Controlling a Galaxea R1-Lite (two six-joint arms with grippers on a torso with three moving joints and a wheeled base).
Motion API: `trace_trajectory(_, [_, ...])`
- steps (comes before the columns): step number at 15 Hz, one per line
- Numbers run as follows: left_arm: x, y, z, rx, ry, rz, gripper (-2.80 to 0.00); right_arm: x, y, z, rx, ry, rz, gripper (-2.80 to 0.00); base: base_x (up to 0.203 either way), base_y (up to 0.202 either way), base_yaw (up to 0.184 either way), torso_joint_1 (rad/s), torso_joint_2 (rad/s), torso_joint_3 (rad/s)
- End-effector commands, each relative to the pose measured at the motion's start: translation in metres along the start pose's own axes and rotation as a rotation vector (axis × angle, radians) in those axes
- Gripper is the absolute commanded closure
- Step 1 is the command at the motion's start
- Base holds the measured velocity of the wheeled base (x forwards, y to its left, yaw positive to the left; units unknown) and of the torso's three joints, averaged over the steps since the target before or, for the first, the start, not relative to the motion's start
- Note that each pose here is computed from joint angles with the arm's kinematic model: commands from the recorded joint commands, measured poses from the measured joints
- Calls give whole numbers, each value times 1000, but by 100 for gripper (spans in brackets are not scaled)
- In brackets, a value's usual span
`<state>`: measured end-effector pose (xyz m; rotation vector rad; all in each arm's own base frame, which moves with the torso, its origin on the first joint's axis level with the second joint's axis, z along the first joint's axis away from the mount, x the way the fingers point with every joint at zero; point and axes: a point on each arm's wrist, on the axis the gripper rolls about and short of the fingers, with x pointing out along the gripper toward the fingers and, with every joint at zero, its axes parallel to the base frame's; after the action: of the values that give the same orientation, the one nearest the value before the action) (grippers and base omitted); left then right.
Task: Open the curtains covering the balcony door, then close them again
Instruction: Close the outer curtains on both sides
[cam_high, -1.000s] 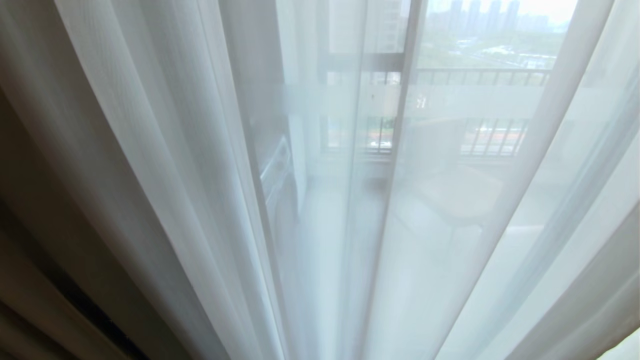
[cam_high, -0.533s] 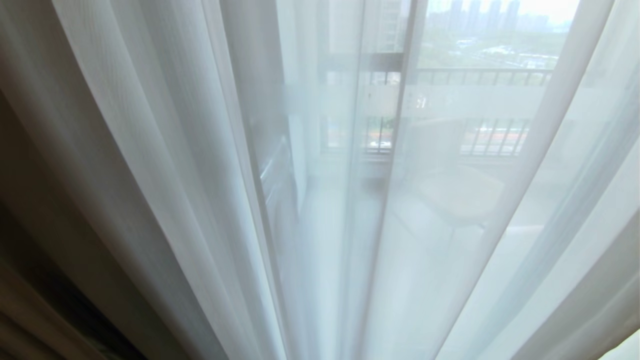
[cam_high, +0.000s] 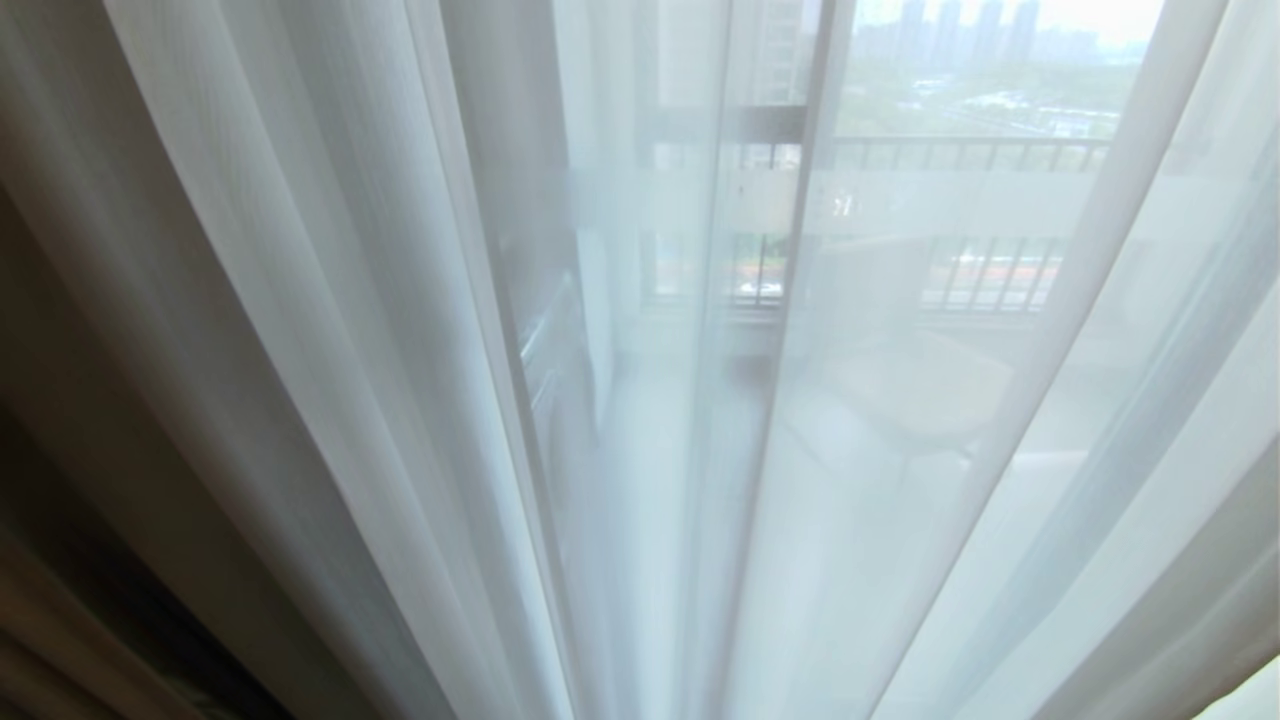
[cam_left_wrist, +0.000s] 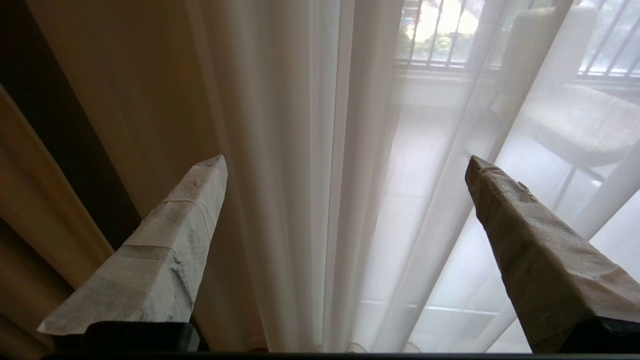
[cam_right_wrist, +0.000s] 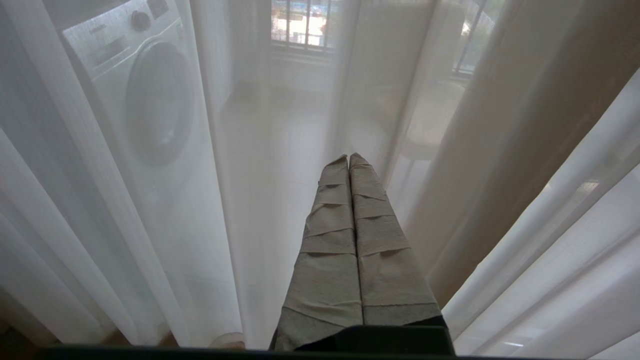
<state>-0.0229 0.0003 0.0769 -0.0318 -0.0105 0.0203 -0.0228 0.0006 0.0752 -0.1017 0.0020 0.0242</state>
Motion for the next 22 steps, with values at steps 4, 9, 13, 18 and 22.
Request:
trace_trajectory(4, [0, 0, 0, 1, -1, 1, -280, 0, 0, 0, -1, -1, 0, 0, 0, 0, 0, 0, 0, 0])
trace_trajectory(9, [0, 0, 0, 1, -1, 1, -280, 0, 0, 0, -1, 0, 0, 0, 2, 109, 0, 2, 1, 3])
trace_trajectory(13, [0, 0, 0, -2, 1, 1, -280, 0, 0, 0, -1, 0, 0, 0, 0, 64, 1, 0, 3, 2])
trace_trajectory(18, [0, 0, 0, -4, -1, 1, -280, 0, 0, 0, -1, 0, 0, 0, 0, 0, 0, 0, 0, 0])
trace_trajectory(22, [0, 0, 0, -4, 0, 1, -280, 0, 0, 0, -1, 0, 0, 0, 0, 0, 0, 0, 0, 0])
